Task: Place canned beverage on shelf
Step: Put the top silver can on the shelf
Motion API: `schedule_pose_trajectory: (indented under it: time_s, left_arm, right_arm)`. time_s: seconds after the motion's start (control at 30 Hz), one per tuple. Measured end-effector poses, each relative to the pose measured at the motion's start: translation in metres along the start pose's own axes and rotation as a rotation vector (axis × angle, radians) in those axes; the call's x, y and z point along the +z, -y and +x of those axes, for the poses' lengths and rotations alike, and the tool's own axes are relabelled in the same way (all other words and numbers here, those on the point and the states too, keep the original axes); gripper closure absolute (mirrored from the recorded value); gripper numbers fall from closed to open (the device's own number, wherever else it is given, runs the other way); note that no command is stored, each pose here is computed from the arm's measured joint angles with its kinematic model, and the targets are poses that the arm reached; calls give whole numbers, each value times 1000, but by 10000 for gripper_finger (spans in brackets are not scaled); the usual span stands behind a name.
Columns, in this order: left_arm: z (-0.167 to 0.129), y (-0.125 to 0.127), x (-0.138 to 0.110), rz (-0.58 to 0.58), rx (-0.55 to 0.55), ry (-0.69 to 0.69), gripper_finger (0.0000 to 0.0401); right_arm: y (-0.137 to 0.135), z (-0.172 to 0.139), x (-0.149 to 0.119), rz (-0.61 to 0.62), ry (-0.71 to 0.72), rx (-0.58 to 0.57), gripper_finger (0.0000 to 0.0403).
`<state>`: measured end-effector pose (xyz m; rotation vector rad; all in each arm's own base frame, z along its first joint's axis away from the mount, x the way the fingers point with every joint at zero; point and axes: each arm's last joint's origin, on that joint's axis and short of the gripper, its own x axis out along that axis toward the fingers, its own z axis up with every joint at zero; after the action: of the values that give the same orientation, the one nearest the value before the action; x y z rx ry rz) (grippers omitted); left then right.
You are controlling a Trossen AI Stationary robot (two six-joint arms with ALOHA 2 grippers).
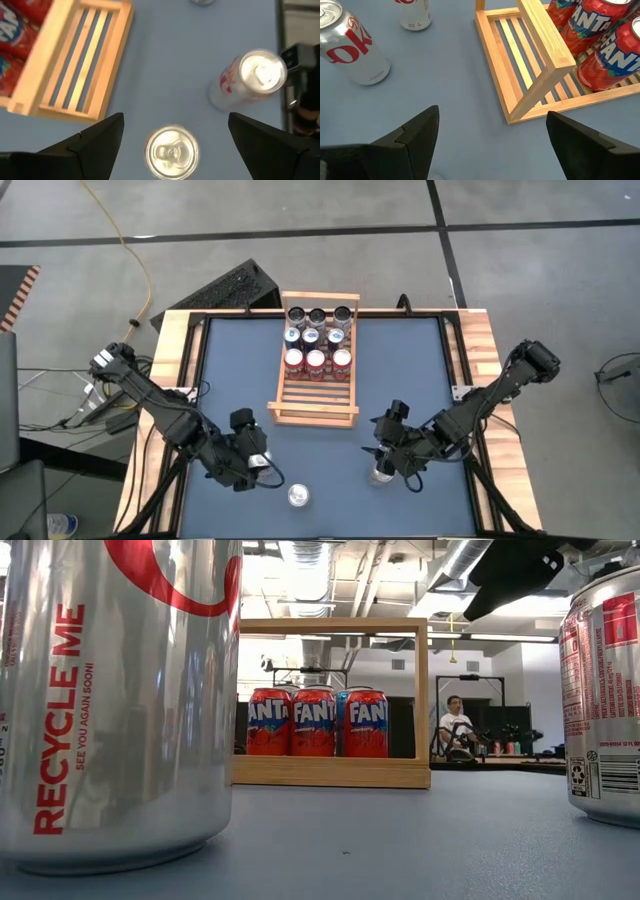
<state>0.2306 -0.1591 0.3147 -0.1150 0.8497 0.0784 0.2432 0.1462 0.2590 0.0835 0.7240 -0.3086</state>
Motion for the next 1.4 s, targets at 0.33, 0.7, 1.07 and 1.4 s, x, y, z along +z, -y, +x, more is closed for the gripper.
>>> schedule_pose_trajectory:
  time_s: [0.33, 0.7, 1.07, 1.4]
  left_arm:
    - [24, 15, -14, 126, 41, -80, 56]
    - [40, 12, -37, 152, 19, -173, 56]
    - [53, 6, -50, 135, 45, -186, 56]
    - [55, 10, -43, 121, 5, -113, 79]
  right_arm:
    - [-2, -2, -2, -8, 1, 8, 65]
    - [-2, -2, -2, -9, -1, 6, 65]
    - [-2, -2, -2, -9, -1, 6, 65]
    - [-2, -2, -2, -12, -4, 3, 65]
